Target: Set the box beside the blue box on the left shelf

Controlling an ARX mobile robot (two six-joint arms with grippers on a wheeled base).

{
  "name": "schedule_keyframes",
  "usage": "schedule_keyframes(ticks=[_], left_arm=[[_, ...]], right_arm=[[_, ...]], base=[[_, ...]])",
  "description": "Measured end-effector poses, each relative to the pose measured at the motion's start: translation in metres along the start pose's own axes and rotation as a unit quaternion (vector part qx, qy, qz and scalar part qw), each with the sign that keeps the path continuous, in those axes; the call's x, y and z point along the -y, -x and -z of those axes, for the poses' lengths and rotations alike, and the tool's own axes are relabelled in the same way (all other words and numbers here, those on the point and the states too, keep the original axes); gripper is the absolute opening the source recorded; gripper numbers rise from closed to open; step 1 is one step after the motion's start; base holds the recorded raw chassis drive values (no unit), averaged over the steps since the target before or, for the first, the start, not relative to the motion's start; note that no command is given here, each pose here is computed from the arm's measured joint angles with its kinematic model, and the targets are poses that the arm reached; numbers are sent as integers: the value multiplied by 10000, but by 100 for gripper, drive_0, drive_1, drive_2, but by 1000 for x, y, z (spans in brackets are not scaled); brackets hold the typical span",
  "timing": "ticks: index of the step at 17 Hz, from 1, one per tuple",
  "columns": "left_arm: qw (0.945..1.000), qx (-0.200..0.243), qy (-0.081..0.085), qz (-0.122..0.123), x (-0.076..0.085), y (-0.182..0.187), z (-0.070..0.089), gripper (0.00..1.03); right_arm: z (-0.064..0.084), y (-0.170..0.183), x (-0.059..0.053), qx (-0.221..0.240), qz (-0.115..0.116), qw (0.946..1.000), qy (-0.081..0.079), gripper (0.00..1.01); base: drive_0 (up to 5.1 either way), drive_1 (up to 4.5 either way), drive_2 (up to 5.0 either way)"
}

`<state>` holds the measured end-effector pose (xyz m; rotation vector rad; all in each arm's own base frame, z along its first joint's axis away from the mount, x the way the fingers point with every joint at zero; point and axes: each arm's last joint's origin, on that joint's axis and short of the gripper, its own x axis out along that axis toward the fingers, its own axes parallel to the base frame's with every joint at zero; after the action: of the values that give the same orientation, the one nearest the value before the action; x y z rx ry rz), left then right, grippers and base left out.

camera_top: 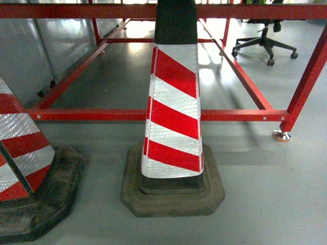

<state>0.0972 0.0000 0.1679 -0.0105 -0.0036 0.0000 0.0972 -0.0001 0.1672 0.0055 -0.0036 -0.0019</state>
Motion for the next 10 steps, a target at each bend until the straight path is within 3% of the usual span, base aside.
schedule_keyframes(ticks=[10], left_arm=[[10000, 0, 0, 0, 0, 0, 0, 98]], right_arm=[[0, 0, 0, 0, 0, 10000, 0, 98]], base=[[0, 0, 0]])
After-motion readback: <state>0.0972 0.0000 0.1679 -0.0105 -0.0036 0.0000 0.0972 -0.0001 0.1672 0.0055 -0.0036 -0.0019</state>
